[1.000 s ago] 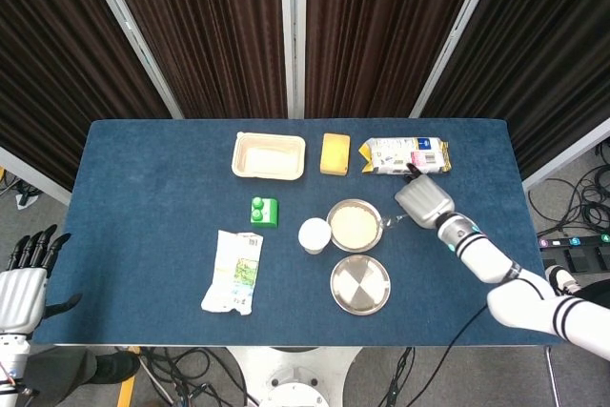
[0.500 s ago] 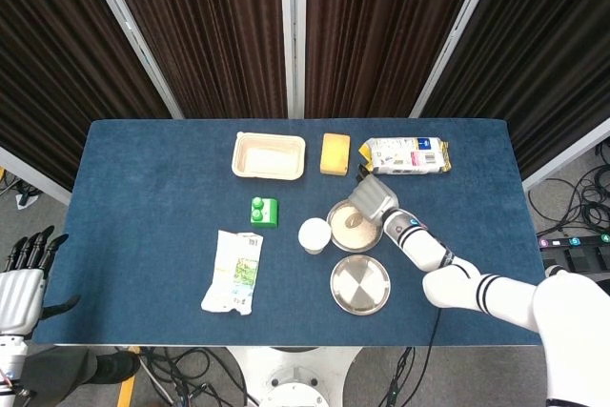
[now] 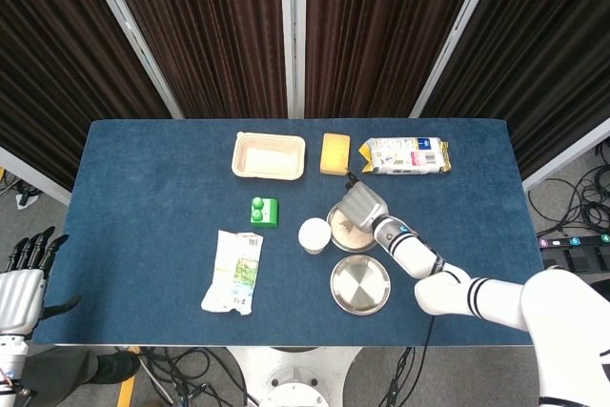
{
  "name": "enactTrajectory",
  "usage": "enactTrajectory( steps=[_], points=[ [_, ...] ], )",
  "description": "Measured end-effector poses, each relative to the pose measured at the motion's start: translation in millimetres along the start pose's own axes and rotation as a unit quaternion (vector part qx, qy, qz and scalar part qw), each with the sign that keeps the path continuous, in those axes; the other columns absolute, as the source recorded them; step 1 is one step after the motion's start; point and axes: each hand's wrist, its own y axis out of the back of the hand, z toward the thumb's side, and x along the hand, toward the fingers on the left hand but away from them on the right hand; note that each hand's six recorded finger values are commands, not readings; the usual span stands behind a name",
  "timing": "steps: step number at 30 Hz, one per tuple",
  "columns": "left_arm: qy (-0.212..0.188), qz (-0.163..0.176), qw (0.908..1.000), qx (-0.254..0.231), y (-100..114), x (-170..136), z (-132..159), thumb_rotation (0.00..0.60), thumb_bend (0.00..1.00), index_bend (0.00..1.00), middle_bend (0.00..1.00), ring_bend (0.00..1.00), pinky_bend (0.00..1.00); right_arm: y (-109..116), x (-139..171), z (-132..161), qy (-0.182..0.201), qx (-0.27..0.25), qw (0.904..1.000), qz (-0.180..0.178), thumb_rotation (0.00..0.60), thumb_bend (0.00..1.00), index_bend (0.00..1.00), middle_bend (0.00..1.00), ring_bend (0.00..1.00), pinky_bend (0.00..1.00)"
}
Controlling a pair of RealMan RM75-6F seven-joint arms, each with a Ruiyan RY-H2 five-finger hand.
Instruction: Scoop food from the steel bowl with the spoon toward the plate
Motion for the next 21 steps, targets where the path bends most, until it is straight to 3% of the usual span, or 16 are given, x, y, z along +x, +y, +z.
enactTrajectory(
  steps=[10,21],
  points=[
    [-0.004,0.001,1.0,0.002,1,0,3,0.6,0.03,0.17,0.12,0.02,0.02,-13,19,-31,-0.035,-0.068,0.9971,-0.001,0.6,0.33,0.62,0.56,0.19,0.04],
    [-0.002,0.003,1.0,0.007,5,-2,3,0.6,0.03,0.17,0.12,0.02,0.02,-21,26,-45,-0.044,-0.162,0.9858,-0.005,0.6,0.33,0.63,0.56,0.19,0.03]
  ],
)
